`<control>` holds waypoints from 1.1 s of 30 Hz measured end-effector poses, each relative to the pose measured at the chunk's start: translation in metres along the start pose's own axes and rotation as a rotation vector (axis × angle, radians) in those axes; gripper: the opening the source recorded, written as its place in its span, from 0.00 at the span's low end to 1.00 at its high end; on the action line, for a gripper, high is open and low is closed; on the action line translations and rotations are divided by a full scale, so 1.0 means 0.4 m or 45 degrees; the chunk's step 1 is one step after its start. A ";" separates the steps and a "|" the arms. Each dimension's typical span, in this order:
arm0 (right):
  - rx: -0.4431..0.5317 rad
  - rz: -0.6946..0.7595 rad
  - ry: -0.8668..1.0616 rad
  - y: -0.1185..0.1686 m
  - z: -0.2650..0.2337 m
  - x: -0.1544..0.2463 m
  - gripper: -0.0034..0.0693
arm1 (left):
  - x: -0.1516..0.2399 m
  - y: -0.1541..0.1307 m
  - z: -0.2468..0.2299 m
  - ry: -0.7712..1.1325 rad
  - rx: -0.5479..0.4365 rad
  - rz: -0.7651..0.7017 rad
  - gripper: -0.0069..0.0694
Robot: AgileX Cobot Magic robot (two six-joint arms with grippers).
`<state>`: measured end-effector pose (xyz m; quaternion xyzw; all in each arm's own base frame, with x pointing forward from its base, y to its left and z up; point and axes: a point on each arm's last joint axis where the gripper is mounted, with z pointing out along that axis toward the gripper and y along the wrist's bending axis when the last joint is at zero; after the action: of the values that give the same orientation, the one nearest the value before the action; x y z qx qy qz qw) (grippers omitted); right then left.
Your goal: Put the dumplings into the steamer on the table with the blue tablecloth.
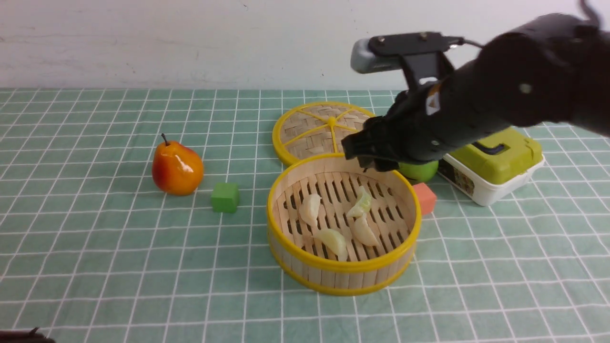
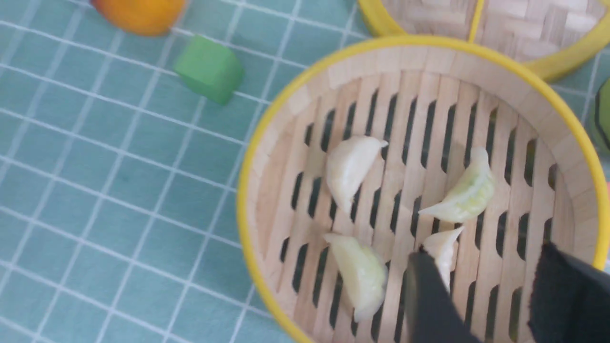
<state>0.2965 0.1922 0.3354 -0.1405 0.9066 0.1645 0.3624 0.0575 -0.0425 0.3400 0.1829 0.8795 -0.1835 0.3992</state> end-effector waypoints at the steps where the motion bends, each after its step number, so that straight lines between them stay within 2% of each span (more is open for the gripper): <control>1: -0.024 -0.010 -0.044 0.006 -0.039 0.017 0.34 | 0.021 0.004 -0.003 -0.038 0.008 -0.006 0.14; 3: -0.049 -0.020 -0.090 0.009 -0.081 0.042 0.25 | 0.051 0.011 -0.003 -0.095 0.019 -0.014 0.14; 6: -0.100 -0.063 -0.222 0.003 -0.172 0.112 0.05 | 0.122 0.026 0.002 -0.237 0.048 -0.023 0.14; 7: -0.112 -0.074 -0.254 -0.001 -0.188 0.135 0.03 | 0.136 0.029 0.003 -0.263 0.054 -0.023 0.14; 12: -0.187 -0.106 -0.526 -0.031 -0.313 0.228 0.02 | 0.179 0.039 0.017 -0.425 0.088 -0.023 0.14; 19: -0.239 -0.106 -0.726 -0.066 -0.414 0.322 0.02 | 0.197 0.044 0.043 -0.440 0.089 -0.024 0.14; 33: -0.230 -0.154 -0.810 -0.074 -0.455 0.337 0.03 | 0.196 0.044 0.043 -0.449 0.091 -0.024 0.16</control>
<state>0.1026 0.0742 0.3591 -0.1672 0.7199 0.2579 0.6223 0.0284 -0.0217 0.2661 0.1537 0.7905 -0.2477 0.5387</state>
